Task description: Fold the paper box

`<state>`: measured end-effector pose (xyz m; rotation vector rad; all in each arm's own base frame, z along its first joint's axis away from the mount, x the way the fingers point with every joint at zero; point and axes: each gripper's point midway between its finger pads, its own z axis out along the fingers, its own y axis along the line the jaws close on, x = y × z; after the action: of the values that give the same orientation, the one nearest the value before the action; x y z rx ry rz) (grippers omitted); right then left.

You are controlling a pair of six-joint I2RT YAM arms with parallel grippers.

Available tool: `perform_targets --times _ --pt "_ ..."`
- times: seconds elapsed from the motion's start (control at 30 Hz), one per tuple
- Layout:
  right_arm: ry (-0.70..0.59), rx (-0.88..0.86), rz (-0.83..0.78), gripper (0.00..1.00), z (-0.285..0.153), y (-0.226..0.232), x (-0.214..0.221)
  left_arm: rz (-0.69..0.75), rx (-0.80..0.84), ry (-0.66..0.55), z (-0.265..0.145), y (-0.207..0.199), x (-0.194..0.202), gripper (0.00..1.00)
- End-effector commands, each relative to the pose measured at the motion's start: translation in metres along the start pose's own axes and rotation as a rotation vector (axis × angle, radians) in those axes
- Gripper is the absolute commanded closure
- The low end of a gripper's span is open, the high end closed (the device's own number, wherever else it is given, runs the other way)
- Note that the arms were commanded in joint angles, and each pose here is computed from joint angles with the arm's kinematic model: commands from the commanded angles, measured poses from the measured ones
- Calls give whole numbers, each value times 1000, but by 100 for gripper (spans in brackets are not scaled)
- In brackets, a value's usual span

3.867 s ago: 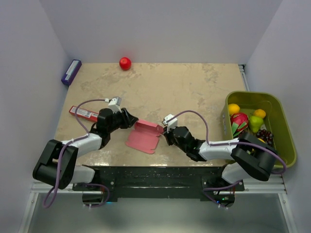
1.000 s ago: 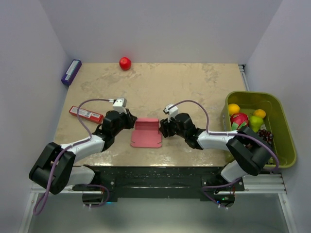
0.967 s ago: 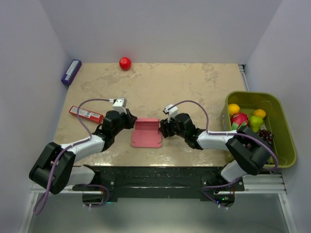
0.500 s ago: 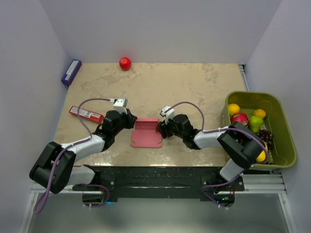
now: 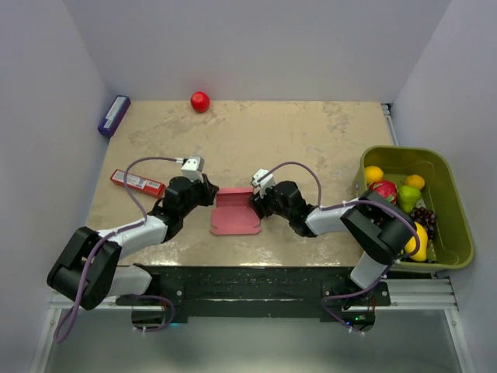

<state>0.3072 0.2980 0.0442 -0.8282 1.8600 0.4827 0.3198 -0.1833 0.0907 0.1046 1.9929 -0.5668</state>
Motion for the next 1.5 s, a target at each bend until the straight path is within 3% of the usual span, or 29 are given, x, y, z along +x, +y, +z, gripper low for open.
perform_targets --times 0.0,0.23,0.67,0.93,1.27,1.47 --pt "-179 -25 -39 43 8 3 -57 48 -16 178 -7 10 48 83" --pt "-197 -12 -5 46 12 1 -61 49 -11 175 -7 10 47 83" --pt "-197 26 34 77 20 -5 -57 44 6 173 -7 6 47 84" --pt "-194 109 82 83 21 -17 -53 7 53 168 -8 -4 47 84" --pt "-70 280 71 100 26 -37 -32 -31 110 156 -10 -16 44 85" --pt "1 414 44 100 23 -45 -16 -30 129 149 -10 -21 42 85"
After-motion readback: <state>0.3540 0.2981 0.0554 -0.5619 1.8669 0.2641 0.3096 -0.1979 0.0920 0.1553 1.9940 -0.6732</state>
